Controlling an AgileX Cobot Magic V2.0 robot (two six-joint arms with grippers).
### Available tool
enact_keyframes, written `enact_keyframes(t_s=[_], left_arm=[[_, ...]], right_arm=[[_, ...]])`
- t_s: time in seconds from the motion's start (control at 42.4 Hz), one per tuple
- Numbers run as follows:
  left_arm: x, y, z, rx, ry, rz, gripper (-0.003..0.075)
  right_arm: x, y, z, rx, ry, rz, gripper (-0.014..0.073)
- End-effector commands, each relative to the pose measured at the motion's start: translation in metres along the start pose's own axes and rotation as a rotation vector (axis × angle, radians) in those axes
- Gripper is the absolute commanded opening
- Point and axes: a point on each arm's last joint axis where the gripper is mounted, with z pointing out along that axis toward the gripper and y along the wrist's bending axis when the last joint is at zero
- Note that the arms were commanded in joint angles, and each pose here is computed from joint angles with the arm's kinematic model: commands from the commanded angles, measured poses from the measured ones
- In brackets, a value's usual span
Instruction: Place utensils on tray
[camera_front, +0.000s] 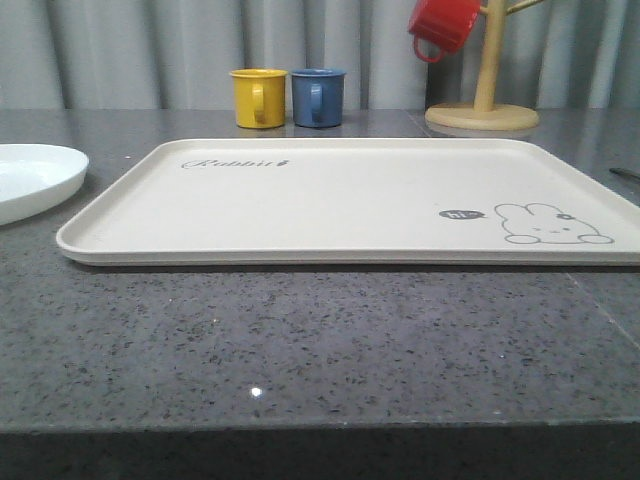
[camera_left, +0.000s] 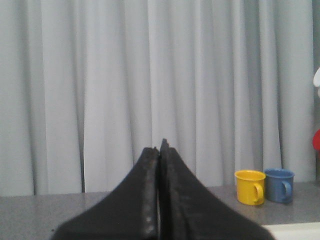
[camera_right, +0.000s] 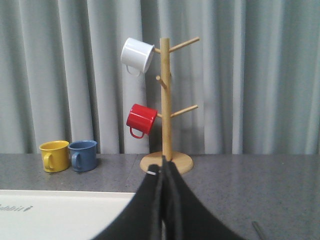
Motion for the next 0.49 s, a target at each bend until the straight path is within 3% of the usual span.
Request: enact_keyframes(t_s=[0.0,0.188,0.471], left_arm=[[-0.032,0.001,0.008,0.013,0.018,-0.023,-0.002],[-0.051,0.0,0.038,0.033,0.266,-0.021,-0.002],[-0.025,-0.001,0.068,0.046,0.512,-0.023,-0.002]], right_arm=[[-0.035,0.002,0.004,0.004,-0.008,-0.015,-0.0112],[-0.054,0.004,0.029,0.008,0.215,-0.015,-0.0112],[-0.032,0.002,0.068,0.02,0.475,-0.011,-0.0112]])
